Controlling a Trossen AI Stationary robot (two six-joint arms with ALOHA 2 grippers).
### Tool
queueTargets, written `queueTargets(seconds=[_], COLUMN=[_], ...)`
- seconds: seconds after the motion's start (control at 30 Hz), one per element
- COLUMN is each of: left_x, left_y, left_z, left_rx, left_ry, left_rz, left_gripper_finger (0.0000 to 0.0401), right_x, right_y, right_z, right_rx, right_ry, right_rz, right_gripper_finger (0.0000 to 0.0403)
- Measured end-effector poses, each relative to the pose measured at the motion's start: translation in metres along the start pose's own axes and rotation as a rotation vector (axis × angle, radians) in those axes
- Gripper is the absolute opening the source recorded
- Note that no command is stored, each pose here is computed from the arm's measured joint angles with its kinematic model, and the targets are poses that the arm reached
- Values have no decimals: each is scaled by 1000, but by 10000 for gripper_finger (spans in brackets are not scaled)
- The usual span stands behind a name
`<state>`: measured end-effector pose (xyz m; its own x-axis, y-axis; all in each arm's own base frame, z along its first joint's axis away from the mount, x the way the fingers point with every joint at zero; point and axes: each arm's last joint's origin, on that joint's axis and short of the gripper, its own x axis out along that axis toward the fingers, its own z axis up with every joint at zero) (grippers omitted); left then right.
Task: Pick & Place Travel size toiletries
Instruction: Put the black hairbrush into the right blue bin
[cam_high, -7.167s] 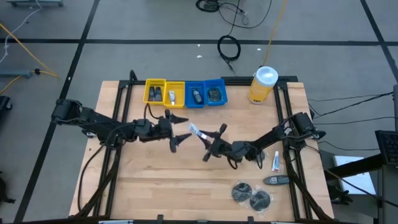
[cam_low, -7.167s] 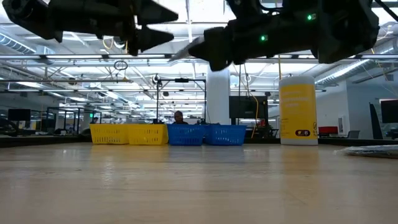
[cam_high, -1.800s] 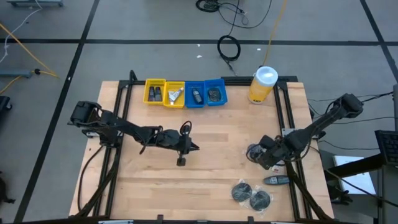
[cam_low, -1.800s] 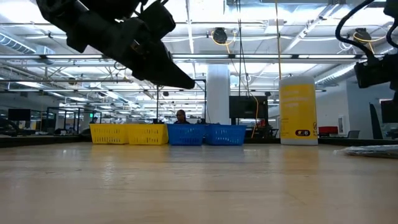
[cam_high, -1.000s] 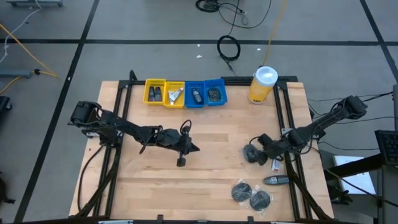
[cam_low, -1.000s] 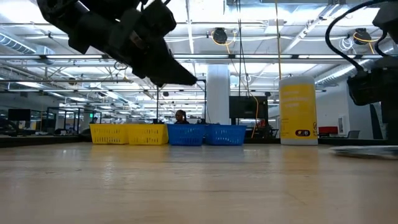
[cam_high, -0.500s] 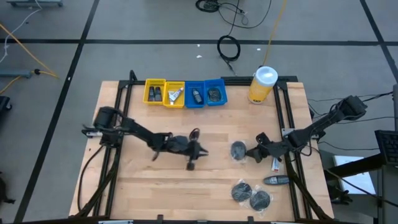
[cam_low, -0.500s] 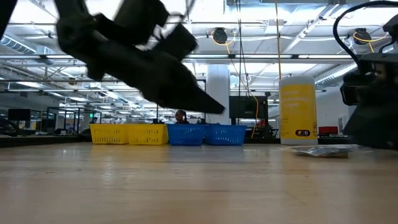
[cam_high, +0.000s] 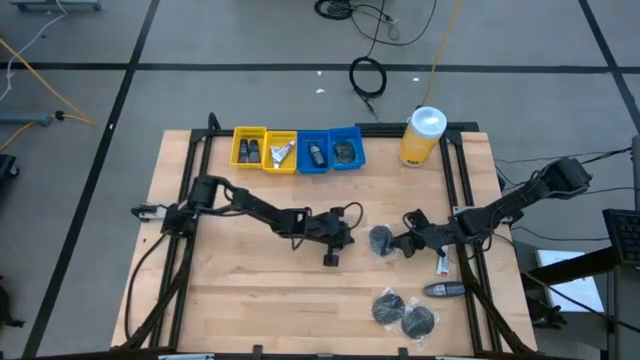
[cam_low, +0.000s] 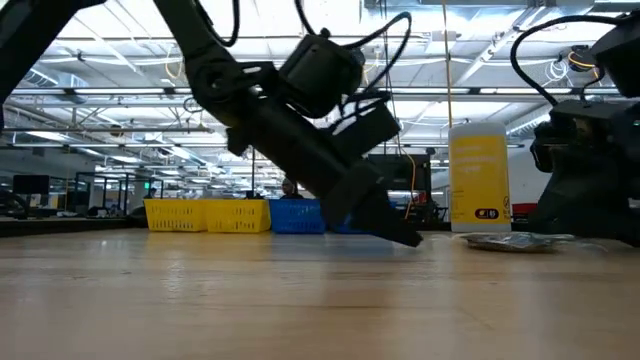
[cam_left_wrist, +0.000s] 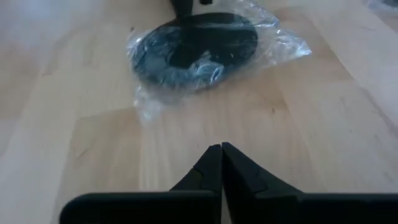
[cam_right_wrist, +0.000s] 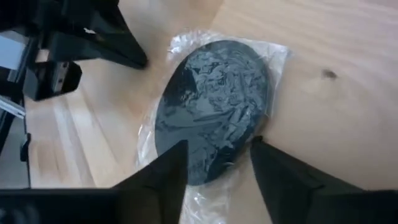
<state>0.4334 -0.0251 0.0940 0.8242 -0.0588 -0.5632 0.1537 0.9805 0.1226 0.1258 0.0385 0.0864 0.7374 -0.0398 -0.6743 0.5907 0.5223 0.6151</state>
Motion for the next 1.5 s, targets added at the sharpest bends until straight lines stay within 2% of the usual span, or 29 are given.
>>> queueTargets(seconds=[0.17,0.33,0.6,0.83,1.1,1.2,1.33,1.5], left_x=[12,13,13,13,11,4,-1,-2], left_y=[1,3,9,8,-4,-6,-5,0], left_z=[3,3,2,3,9,20,31,33], left_rx=[6,21,-1,-22,-1,7,10,0], left_ry=[1,0,-4,-23,-40,-73,-126,-154], left_rz=[-8,-4,6,8,-13,-5,33,47], left_gripper_finger=[16,2,20,2,20,15,2,16], right_x=[6,11,16,23,24,24,24,23], right_y=[6,7,10,5,4,6,14,22], right_z=[3,6,9,9,9,10,13,17], right_rx=[11,5,-26,-53,-46,-52,-85,-150], right_ry=[16,-1,-6,34,45,36,-2,-52], right_rz=[66,87,116,7,-3,17,101,177], right_gripper_finger=[222,239,231,218,212,212,212,212])
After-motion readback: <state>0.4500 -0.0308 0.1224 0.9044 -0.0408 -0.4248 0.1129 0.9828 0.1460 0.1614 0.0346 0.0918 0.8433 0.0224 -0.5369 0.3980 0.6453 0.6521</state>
